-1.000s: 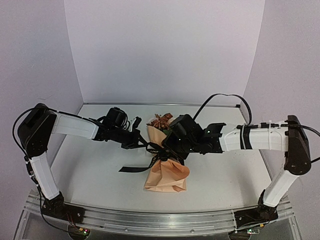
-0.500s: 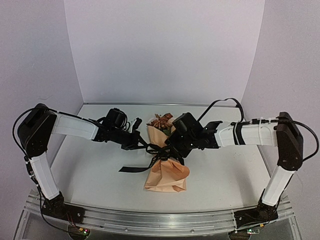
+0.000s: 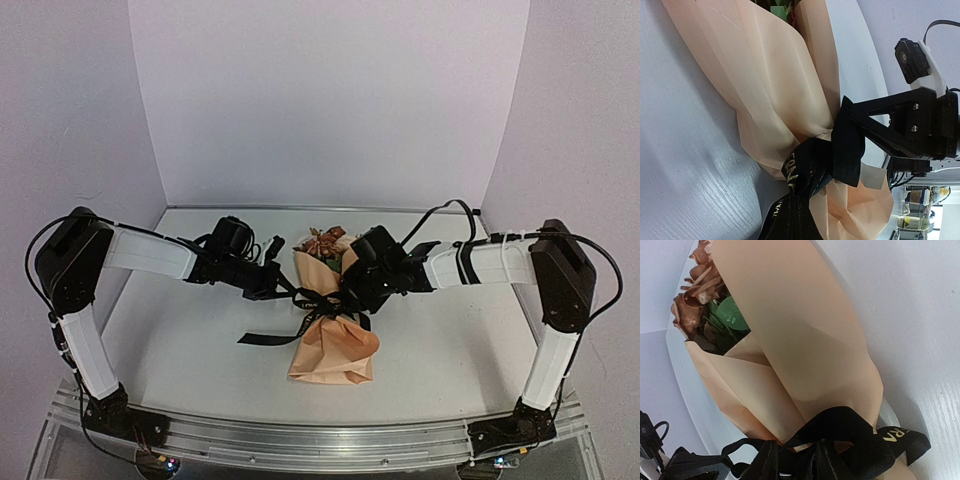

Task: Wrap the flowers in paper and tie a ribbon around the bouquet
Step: Tie the half-tied ribbon around the folded bouquet.

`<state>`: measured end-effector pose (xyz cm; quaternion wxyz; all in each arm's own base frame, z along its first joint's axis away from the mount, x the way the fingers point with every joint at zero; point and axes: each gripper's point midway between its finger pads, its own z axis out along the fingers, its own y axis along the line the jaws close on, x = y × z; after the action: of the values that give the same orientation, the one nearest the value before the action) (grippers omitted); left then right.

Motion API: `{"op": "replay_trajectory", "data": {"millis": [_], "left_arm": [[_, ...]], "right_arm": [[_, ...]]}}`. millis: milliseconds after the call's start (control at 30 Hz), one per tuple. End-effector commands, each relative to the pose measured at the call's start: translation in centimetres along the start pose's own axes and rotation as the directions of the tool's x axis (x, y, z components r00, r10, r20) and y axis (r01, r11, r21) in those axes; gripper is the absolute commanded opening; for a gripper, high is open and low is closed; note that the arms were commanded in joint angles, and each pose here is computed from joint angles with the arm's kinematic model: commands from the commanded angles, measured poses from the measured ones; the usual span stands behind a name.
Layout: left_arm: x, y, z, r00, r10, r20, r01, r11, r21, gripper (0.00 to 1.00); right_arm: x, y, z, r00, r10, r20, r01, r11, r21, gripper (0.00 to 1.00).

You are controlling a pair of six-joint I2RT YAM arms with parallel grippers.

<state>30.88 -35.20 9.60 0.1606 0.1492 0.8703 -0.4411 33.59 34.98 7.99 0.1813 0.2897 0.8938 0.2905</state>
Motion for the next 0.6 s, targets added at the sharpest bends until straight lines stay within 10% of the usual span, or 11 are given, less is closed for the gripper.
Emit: {"op": "replay_trajectory", "data": {"millis": [0,567], "left_arm": [[-1.4,-1.9,-0.9,0.997,0.061,0.043,-0.062,0.998,0.032,0.0],[-1.3,-2.0,-0.6,0.997,0.07,0.021,-0.071,0.997,0.04,0.0]], "right_arm": [[0.1,1.7,0.0,0.999,-0.036,-0.022,0.035,0.998,-0.047,0.36],[1.2,4.6,-3.5,0.985,-0.169,-0.035,0.163,0.979,-0.12,0.41]]}}
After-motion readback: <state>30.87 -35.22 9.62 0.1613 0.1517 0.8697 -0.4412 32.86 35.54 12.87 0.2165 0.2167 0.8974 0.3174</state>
